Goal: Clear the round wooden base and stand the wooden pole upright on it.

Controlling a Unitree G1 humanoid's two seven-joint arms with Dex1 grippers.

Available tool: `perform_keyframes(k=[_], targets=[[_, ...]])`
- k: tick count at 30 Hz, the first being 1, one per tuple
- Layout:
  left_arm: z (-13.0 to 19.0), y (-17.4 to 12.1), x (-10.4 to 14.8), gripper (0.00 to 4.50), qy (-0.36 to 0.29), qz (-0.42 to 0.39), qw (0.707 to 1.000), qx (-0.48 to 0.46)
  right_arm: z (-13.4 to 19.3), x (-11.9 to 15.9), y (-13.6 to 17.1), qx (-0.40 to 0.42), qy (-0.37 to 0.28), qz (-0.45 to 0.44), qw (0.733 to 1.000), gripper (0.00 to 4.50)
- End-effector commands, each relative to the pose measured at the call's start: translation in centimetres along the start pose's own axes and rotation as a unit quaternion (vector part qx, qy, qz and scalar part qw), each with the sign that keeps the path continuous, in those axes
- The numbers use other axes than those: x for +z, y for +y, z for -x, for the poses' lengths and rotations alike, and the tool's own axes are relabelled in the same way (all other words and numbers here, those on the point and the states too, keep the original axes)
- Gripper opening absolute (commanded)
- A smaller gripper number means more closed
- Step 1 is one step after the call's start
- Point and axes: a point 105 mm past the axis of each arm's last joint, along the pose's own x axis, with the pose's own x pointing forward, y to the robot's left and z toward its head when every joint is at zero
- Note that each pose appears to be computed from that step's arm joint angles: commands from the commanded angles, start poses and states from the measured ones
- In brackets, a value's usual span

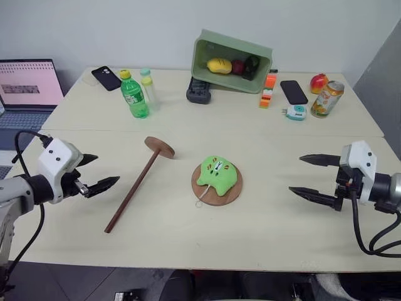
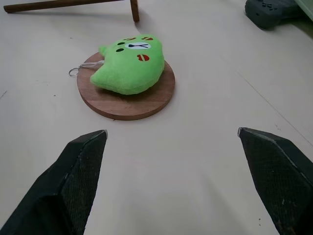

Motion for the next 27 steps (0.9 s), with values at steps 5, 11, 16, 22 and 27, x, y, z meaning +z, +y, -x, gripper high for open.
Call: perform_keyframes(k=[5,11,16,22,27], targets=[[-0.1,0.1,0.9,4.46,-0.004,-0.023,1.0,-0.003,-0.1,1.1,0.5,0.006,-0.017,0.019,1.0,4.5],[0.3,0.4,1.8,4.46,-0.031,-0.007,0.999,0.006,-0.2,1.5,0.3,0.009,-0.02,0.027,0.999,4.5],[0.4,-2.2,3.4,4.46,-0.04,-0.052,0.996,-0.067,-0.7,2.0,0.3,0.03,-0.026,0.016,0.999,4.5],[-1.9,-7.3,5.9,4.46,-0.067,-0.111,0.976,-0.172,-4.1,3.2,1.1,0.022,-0.056,0.007,0.998,4.5],[-3.4,-9.2,7.2,4.46,-0.094,-0.12,0.965,-0.215,-8.9,3.4,2.4,0.022,-0.082,-0.046,0.995,4.5]])
